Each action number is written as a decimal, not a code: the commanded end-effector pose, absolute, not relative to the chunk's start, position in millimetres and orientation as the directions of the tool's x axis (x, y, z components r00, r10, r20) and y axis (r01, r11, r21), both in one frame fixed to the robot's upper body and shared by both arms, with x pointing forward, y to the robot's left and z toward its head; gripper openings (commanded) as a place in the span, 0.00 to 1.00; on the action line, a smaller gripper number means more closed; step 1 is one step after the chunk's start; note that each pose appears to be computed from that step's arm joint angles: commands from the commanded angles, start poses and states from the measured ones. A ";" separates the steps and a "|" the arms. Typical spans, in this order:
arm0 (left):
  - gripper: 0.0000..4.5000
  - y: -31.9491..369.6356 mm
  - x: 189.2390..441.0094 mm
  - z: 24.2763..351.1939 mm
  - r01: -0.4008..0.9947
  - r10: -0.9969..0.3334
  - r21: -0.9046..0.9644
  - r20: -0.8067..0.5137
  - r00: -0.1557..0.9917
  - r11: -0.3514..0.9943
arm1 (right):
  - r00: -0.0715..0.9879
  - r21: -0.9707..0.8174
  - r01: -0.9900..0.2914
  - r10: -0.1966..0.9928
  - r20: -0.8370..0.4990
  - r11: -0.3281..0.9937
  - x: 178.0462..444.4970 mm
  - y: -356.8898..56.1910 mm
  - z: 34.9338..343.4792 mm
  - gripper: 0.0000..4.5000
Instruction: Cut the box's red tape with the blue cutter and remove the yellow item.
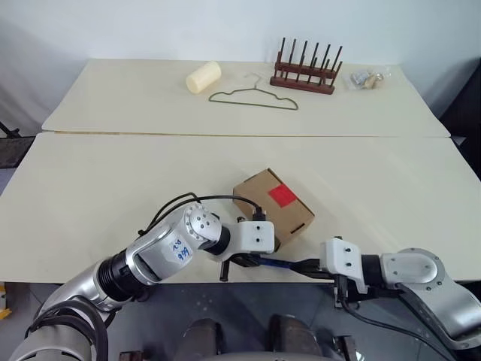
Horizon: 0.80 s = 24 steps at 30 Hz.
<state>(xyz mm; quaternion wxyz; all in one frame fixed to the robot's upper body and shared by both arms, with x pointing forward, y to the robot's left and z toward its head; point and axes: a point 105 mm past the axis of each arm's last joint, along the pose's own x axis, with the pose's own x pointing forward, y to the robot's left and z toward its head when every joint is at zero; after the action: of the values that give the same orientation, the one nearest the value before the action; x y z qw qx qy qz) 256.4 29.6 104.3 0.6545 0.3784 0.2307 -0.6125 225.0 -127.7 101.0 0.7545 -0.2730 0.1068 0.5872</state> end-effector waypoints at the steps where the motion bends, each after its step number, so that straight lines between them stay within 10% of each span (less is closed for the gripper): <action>1: 0.09 48.1 269.6 95.8 0.966 -0.556 0.251 -0.795 0.241 0.060 | 0.297 -0.315 -0.936 0.833 -0.466 0.158 231.2 -124.9 104.8 0.00; 24: 0.09 48.1 267.2 94.2 0.967 -0.559 0.247 -0.793 0.241 0.067 | 0.229 -0.290 -0.954 0.816 -0.531 0.079 235.0 -119.0 78.8 0.00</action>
<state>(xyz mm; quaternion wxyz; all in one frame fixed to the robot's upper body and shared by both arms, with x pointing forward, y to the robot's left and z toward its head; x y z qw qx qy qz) 256.8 33.9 104.8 0.6661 0.3896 0.2240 -0.5952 243.6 -122.9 94.5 0.7419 -0.3016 0.0923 0.5917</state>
